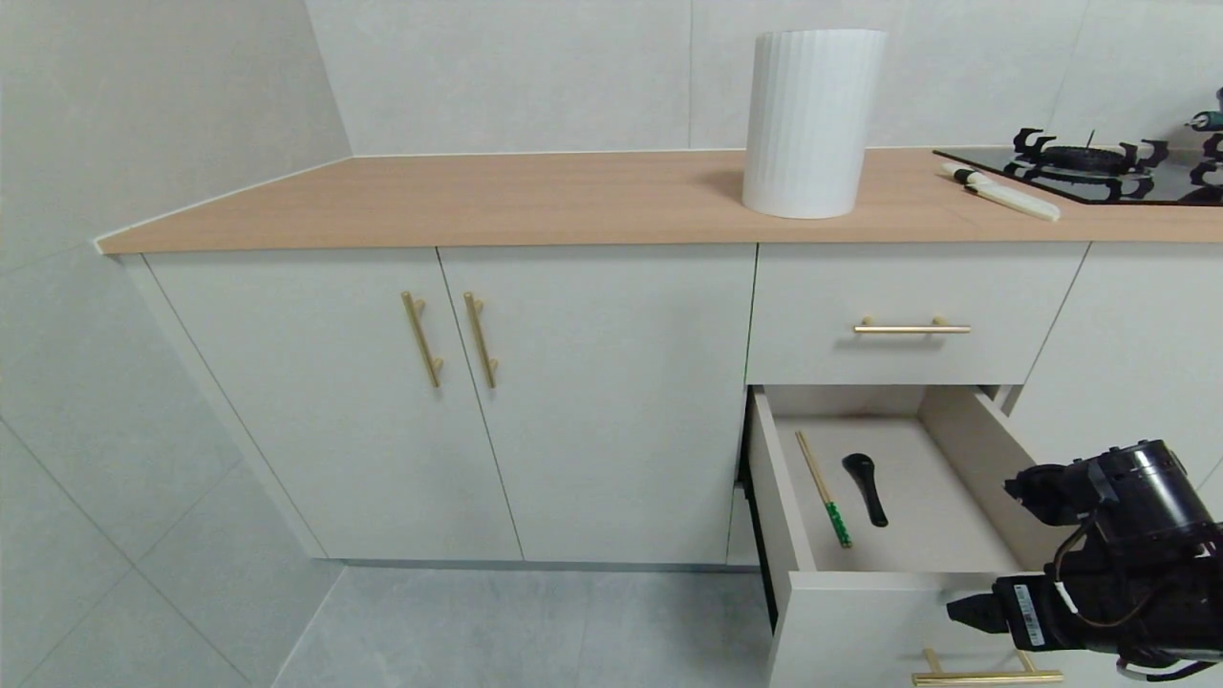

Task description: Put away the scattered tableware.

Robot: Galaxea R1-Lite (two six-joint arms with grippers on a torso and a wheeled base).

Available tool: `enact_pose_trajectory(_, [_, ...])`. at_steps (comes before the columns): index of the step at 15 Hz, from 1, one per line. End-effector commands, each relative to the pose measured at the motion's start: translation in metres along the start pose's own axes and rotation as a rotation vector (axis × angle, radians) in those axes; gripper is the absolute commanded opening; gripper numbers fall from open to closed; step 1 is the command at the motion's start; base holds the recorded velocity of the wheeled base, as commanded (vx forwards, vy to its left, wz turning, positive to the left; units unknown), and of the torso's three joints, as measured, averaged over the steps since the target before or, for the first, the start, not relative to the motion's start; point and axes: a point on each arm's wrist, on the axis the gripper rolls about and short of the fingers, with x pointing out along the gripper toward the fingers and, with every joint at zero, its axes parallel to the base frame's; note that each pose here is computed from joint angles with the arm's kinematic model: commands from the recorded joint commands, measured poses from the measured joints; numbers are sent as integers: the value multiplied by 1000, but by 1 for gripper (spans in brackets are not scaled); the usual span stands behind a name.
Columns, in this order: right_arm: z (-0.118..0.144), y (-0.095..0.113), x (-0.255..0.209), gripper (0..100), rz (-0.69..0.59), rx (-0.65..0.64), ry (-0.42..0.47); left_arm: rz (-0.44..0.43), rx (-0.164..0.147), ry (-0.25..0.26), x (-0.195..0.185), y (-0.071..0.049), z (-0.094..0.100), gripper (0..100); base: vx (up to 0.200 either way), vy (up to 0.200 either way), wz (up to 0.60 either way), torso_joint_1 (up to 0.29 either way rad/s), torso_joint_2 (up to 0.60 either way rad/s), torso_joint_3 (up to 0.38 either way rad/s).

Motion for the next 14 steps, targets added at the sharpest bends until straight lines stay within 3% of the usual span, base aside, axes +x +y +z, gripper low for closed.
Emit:
enact_pose_trajectory(1, [3,-3,12,100,-14,16,4,1,0,-1,0,0,0,100,0,0,0,0,0,0])
enact_pose_trajectory(7, [27,-1,49,100,-13,33,-74,1,-1,-1,0,0,0,100,0,0,0,0,0,0])
enact_pose_trajectory(14, [83,2,86,100,-24,57,-172,1,-1,-1,0,0,0,100,0,0,0,0,0,0])
